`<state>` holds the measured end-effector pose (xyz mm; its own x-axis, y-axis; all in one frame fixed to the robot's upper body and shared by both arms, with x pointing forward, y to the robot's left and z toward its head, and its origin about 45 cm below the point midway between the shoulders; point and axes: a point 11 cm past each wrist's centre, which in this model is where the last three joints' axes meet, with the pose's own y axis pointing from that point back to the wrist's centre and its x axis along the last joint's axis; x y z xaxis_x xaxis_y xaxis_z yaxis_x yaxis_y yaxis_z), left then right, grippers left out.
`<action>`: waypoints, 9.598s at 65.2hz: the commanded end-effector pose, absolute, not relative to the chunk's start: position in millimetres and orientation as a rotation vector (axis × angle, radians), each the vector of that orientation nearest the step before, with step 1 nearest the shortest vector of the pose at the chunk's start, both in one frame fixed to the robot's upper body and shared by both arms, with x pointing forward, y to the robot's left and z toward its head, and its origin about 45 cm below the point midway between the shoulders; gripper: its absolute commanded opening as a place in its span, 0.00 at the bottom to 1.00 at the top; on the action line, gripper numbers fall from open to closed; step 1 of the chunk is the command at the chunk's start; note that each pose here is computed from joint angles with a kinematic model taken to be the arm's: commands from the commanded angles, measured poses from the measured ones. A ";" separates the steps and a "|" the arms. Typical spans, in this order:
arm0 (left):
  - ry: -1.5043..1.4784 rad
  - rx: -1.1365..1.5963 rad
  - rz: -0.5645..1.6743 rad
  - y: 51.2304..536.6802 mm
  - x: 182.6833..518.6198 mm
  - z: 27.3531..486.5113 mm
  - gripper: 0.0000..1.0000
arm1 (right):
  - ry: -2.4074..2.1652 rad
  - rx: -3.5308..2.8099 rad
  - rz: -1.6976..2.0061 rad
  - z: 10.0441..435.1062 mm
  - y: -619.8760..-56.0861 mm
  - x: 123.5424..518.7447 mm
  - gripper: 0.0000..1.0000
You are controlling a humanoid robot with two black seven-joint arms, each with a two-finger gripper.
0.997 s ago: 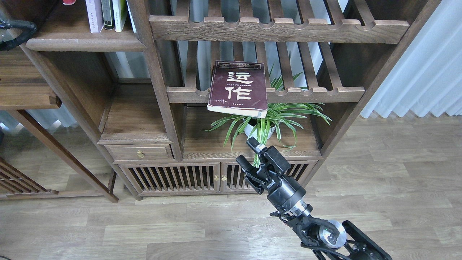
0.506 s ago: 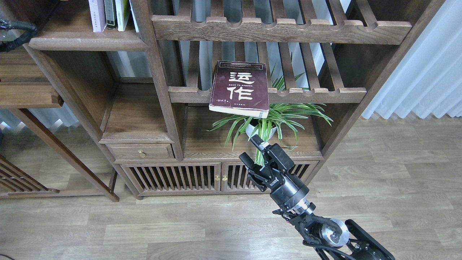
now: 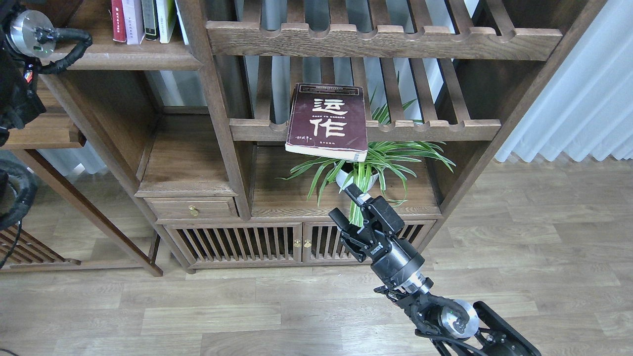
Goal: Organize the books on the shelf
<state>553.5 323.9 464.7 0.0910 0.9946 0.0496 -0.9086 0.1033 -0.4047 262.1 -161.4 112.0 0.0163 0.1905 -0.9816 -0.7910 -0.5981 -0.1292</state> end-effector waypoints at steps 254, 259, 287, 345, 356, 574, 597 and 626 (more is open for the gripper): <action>0.994 -0.803 1.505 365.6 219.8 63.1 0.99 | 0.557 -1.595 1.861 116.1 -96.0 261.8 0.05; 1.085 -0.827 1.451 351.4 223.4 59.0 0.98 | 0.495 -1.650 1.847 108.5 -105.0 238.3 0.05; 1.389 -0.786 1.247 309.4 240.0 57.8 0.98 | 0.582 -1.644 2.017 54.7 -107.9 183.2 0.06; 1.595 -0.655 1.074 208.1 203.3 27.1 0.89 | 0.574 -1.698 2.124 38.8 -96.3 145.1 0.07; 1.609 -0.624 1.061 197.7 201.7 21.5 0.85 | 0.570 -1.700 2.125 39.2 -95.4 144.6 0.07; 0.177 -0.523 1.282 437.4 498.6 494.7 0.07 | 0.655 -1.815 2.116 26.5 -106.8 144.9 0.98; 0.168 -0.467 1.261 386.5 529.2 502.2 0.08 | 0.647 -1.820 2.114 27.9 -105.5 145.3 0.98; 0.109 -0.361 1.381 387.2 540.6 511.4 0.09 | 0.649 -1.819 2.113 27.9 -105.8 145.6 0.98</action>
